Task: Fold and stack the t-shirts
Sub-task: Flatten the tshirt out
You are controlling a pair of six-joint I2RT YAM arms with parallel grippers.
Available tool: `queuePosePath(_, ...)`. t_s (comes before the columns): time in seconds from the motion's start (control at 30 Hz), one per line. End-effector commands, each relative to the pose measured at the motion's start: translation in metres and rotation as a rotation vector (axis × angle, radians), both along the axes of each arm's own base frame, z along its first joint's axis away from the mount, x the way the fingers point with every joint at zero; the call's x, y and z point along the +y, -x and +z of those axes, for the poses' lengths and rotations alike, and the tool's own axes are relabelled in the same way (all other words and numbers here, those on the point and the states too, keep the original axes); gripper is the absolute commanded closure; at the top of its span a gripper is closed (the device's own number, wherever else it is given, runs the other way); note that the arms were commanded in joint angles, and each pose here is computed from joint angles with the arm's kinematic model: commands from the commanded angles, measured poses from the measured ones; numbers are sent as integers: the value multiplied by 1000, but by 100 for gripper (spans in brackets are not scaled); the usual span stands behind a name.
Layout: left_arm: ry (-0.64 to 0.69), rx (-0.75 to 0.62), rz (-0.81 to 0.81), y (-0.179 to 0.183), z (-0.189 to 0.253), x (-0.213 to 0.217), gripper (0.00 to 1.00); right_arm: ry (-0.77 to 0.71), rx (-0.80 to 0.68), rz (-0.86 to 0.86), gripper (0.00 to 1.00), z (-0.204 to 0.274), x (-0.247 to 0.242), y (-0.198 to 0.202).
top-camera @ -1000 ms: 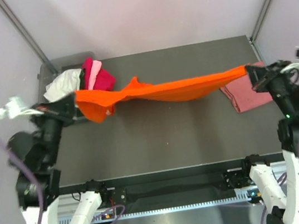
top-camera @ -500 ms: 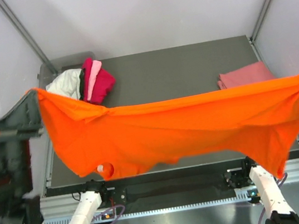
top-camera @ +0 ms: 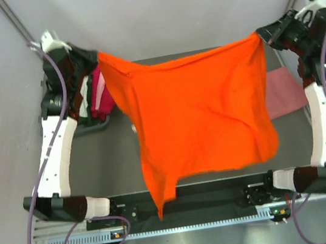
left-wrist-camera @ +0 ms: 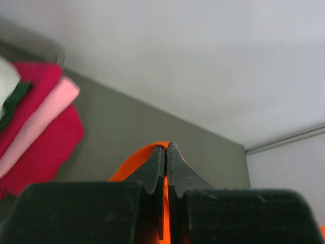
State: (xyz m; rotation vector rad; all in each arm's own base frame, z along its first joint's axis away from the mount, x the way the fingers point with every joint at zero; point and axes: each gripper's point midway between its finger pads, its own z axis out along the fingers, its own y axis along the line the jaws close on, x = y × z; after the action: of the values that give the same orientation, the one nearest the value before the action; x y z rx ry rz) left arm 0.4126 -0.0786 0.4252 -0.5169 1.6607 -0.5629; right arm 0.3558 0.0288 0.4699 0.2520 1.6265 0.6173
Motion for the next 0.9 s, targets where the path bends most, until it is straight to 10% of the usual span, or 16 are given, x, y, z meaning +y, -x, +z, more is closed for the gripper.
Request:
queuePosePath(0.0,17,-522,9,29,186,8,100,-43,-94,76,100,40,13,4)
queuePosePath(0.43,-23,-670,-16,-53,228,45,100,-118,-23,144,100,27,7,-67)
queuePosePath(0.6,-98,-519,-154,-89,135,19,100,-174,143,145,100,-80,5,-85)
queuePosePath(0.87,-125,-275,-169,-38,-37,-7,100,-193,378,115,100,-236,3,-73)
